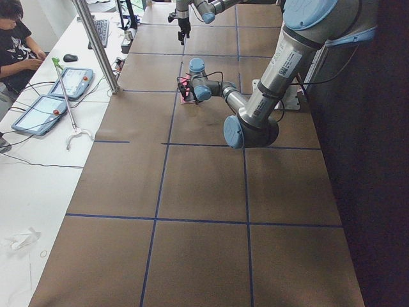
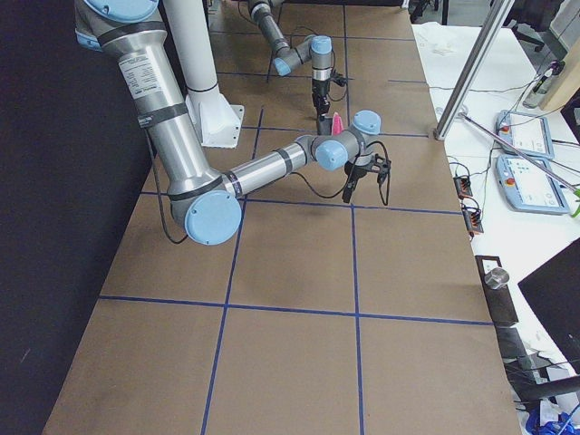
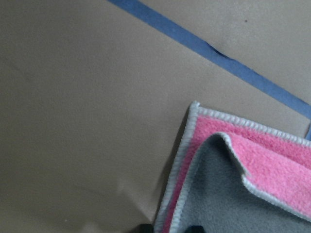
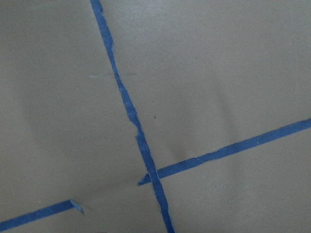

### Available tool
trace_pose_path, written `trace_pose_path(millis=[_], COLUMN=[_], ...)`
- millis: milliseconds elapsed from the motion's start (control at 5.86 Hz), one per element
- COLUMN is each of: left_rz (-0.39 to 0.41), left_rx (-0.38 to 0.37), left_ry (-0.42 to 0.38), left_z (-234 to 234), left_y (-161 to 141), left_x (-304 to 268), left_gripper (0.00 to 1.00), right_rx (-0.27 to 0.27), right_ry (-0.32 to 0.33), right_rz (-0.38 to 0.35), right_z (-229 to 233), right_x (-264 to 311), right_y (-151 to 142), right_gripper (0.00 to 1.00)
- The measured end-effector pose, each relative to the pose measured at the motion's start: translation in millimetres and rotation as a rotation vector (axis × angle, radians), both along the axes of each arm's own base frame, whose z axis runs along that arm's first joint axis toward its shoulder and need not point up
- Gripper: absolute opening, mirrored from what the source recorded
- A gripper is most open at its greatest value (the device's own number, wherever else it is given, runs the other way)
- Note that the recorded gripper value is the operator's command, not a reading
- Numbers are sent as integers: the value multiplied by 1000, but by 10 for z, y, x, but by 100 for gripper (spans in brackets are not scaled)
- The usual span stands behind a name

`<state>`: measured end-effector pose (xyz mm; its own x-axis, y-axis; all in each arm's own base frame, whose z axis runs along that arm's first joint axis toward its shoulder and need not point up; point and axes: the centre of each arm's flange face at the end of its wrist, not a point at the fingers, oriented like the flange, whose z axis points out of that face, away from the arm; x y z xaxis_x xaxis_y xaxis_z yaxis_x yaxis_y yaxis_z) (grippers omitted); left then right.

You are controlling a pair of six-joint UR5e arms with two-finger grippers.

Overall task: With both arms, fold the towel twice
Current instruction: 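Grasp the end of the folded towel nearest the left gripper with the left gripper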

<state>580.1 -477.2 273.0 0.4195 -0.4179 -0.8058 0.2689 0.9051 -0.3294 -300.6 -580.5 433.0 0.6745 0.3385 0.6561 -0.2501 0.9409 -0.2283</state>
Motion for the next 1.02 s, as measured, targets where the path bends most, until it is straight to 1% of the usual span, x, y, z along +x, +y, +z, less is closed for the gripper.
trace_pose_path(millis=[171, 512, 1024], left_rz=[-1, 1, -7], left_rx=[0, 5, 11], left_ry=[-1, 7, 27], left_z=[5, -66, -237], left_y=[-3, 10, -52], left_x=[-1, 5, -112], left_gripper=[1, 0, 0], right_rx=[0, -1, -2], right_ry=[0, 0, 0], right_rz=[0, 0, 0], right_z=[2, 2, 5], right_x=[0, 0, 3], right_y=[0, 1, -2], right_gripper=[100, 100, 100])
